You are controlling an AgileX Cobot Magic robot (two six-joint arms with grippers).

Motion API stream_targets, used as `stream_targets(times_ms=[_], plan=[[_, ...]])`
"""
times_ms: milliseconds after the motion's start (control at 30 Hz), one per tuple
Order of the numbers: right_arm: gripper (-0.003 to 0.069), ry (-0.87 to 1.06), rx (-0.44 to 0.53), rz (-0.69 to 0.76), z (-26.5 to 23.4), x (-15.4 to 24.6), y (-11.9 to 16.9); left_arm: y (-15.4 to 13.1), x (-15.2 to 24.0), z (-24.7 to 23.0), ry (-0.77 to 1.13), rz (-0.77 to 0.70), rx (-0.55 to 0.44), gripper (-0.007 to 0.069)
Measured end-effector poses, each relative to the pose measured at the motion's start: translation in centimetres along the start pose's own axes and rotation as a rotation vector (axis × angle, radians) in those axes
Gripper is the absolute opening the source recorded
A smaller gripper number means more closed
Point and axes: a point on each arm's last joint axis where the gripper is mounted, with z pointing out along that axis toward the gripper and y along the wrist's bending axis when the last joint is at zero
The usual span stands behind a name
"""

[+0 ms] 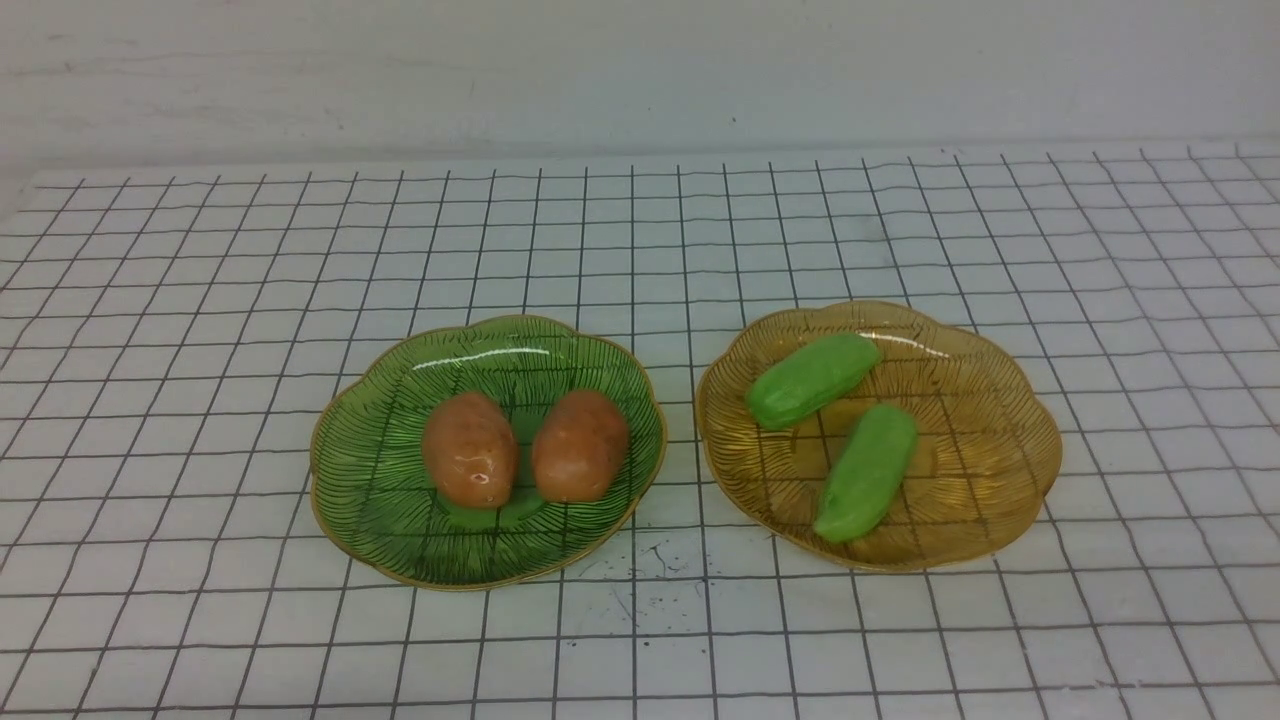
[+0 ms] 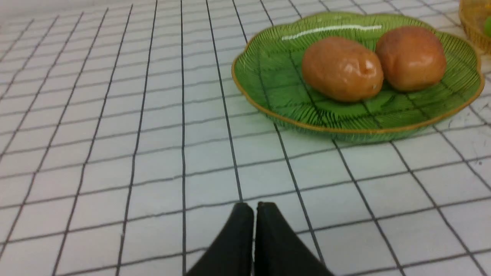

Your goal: Put different types of vegetables on the plate.

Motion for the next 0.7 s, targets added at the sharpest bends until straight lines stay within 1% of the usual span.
stream_targets(times_ms=[200, 700], plan=[[-0.0015, -0.001, 0.0, 0.0, 0.0, -0.01, 0.0, 0.07, 0.1, 0.28, -0.044, -0.003, -0.012, -0.0008], [-0.0015, -0.001, 0.0, 0.007, 0.0, -0.01, 0.0, 0.07, 0.11, 0.29, -0.045, -0.004, -0.014, -0.0008]])
